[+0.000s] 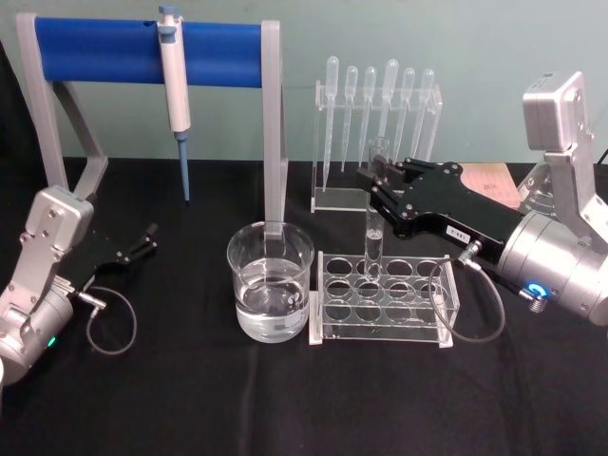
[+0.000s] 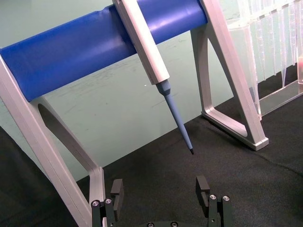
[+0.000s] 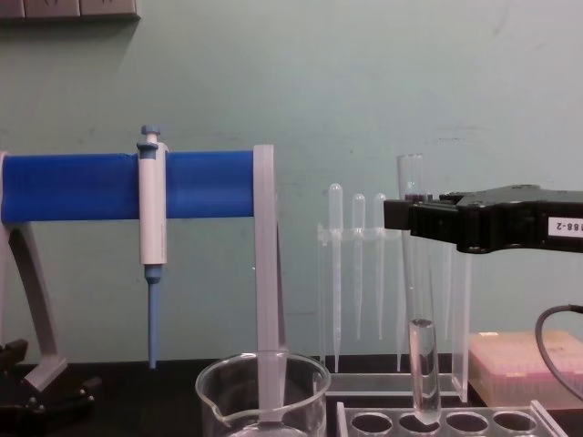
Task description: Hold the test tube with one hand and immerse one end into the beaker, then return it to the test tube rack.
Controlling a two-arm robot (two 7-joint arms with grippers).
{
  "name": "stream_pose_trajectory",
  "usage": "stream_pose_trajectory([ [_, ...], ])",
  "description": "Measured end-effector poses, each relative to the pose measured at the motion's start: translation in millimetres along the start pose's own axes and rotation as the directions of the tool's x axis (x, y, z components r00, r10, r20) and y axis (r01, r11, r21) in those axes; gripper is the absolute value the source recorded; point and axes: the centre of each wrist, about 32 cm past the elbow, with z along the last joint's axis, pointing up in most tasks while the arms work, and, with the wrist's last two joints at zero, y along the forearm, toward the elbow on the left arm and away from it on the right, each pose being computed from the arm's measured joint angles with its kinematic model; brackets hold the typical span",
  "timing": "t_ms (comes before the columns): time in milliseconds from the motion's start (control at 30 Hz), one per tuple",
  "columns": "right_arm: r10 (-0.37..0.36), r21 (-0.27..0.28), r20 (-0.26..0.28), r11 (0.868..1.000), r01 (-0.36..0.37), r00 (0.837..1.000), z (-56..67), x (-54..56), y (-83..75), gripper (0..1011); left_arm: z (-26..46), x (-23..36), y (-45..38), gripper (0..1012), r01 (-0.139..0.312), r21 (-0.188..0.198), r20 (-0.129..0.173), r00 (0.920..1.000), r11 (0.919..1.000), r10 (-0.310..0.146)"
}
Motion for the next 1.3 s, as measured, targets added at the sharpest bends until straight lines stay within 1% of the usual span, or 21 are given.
stream_pose_trajectory([
  [933, 0.0, 0.002, 0.001, 1.0, 0.0, 1.0, 0.6, 0.0, 0.2, 224, 0.0, 0.0, 0.0, 1000, 0.0, 0.0, 0.0, 1.0, 1.0, 0.0],
  [1033, 0.004, 0.011, 0.005, 1.0, -0.004, 1.0, 3.9, -0.7, 1.8, 224, 0.0, 0.0, 0.0, 1000, 0.0, 0.0, 0.0, 1.0, 1.0, 0.0],
  [1133, 0.013, 0.029, 0.013, 1.0, -0.013, 1.0, 9.9, -2.4, 5.0, 224, 0.0, 0.0, 0.0, 1000, 0.0, 0.0, 0.0, 1.0, 1.0, 0.0],
  [1167, 0.019, 0.042, 0.019, 0.999, -0.02, 1.0, 14.5, -3.3, 7.8, 224, 0.0, 0.0, 0.0, 1000, 0.0, 0.0, 0.0, 1.0, 1.0, 0.0],
  [1267, 0.03, 0.059, 0.025, 0.998, -0.031, 0.999, 20.5, -4.8, 12.6, 224, 0.0, 0.0, 0.0, 1000, 0.0, 0.0, 0.0, 1.0, 1.0, 0.0],
  [1300, 0.041, 0.073, 0.029, 0.996, -0.043, 0.999, 24.9, -6.1, 17.1, 224, 0.0, 0.0, 0.0, 1000, 0.0, 0.0, 0.0, 1.0, 1.0, 0.0],
])
